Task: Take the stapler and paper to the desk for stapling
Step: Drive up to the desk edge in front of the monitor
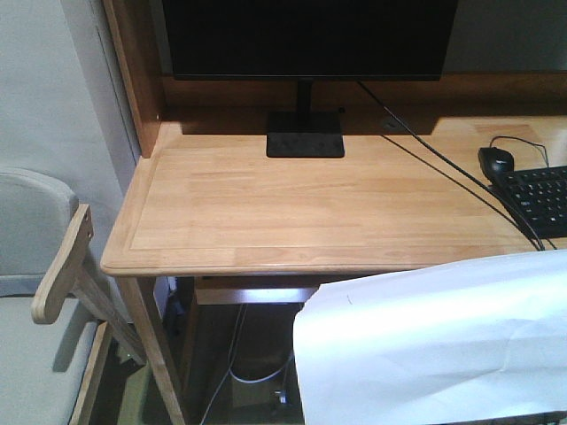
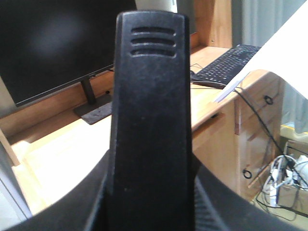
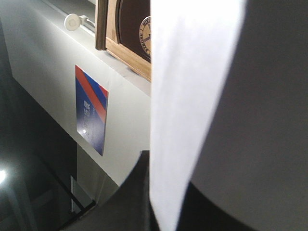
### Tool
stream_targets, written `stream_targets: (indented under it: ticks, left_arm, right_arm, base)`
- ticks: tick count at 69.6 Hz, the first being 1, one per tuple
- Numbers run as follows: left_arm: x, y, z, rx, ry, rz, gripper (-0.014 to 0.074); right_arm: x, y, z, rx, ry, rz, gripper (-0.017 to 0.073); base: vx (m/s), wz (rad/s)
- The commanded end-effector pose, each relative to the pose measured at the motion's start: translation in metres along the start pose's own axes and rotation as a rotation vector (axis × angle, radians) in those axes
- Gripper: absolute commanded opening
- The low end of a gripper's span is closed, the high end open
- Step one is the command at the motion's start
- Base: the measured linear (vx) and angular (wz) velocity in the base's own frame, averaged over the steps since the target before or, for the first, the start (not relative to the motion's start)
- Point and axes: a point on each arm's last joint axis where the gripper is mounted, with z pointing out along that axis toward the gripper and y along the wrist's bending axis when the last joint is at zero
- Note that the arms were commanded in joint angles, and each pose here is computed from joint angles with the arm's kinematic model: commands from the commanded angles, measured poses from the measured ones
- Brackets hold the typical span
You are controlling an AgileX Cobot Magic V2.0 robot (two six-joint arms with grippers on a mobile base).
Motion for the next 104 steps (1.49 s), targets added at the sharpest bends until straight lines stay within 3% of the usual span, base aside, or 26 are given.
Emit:
stream_targets:
  ticks: [1, 104]
  left_arm:
    - [-0.0184, 0.0038, -0.0028, -0.028, -0.127, -0.015, -0.0007]
    - [-0.0184, 0.0038, -0.0028, -0.028, -0.127, -0.015, -0.0007]
  right_arm:
    - [-0.0039, 0.0115, 0.0048, -0.069, -0.011, -0.006, -0.0002]
    - [-0.0039, 0.0115, 0.0048, -0.069, -0.011, -0.006, -0.0002]
  base:
    - [0.15, 0.06]
    - [0.12, 0.01]
